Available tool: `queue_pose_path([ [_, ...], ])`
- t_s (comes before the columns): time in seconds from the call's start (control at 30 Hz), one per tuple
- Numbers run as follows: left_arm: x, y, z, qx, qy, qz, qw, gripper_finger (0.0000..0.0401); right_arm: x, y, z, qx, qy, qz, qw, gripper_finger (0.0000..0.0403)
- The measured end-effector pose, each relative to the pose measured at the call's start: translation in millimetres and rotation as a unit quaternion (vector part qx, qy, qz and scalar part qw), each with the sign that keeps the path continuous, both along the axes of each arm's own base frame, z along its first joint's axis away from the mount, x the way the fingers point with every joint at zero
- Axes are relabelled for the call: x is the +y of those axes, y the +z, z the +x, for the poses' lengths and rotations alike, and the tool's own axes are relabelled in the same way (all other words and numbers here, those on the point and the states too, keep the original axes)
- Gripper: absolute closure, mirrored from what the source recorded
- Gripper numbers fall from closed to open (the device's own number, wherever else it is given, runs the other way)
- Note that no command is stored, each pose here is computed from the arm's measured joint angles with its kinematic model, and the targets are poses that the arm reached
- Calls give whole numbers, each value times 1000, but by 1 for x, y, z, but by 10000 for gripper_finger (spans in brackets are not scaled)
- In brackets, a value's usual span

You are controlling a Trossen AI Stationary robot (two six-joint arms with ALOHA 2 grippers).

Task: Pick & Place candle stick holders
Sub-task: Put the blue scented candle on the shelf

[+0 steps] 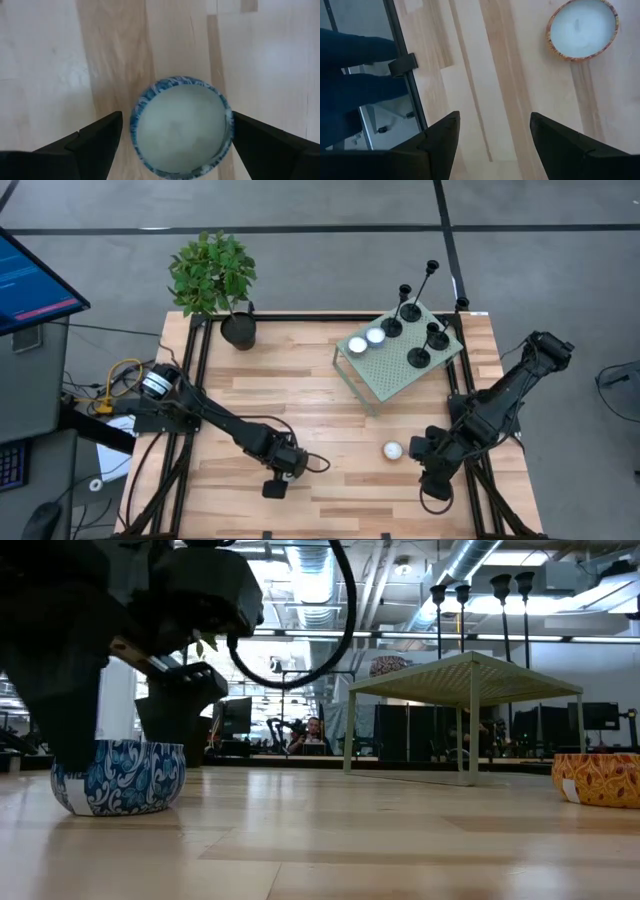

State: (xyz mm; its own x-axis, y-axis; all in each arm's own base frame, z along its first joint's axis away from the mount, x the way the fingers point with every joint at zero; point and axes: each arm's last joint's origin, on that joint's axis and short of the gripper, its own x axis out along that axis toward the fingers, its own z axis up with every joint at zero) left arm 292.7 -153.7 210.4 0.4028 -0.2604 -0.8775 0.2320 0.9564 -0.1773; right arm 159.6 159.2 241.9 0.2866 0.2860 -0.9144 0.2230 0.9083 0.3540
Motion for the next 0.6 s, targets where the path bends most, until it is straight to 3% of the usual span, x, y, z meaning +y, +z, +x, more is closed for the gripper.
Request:
queue_pose_path([
  [0.23, -3, -9, 3, 8, 0, 9, 1000, 51, 0, 0, 0, 1, -4, 1, 1000, 170],
  [0.6, -1, -10, 4, 3, -6, 19, 1000, 96, 0, 0, 0, -1, -6, -1, 1000, 170],
])
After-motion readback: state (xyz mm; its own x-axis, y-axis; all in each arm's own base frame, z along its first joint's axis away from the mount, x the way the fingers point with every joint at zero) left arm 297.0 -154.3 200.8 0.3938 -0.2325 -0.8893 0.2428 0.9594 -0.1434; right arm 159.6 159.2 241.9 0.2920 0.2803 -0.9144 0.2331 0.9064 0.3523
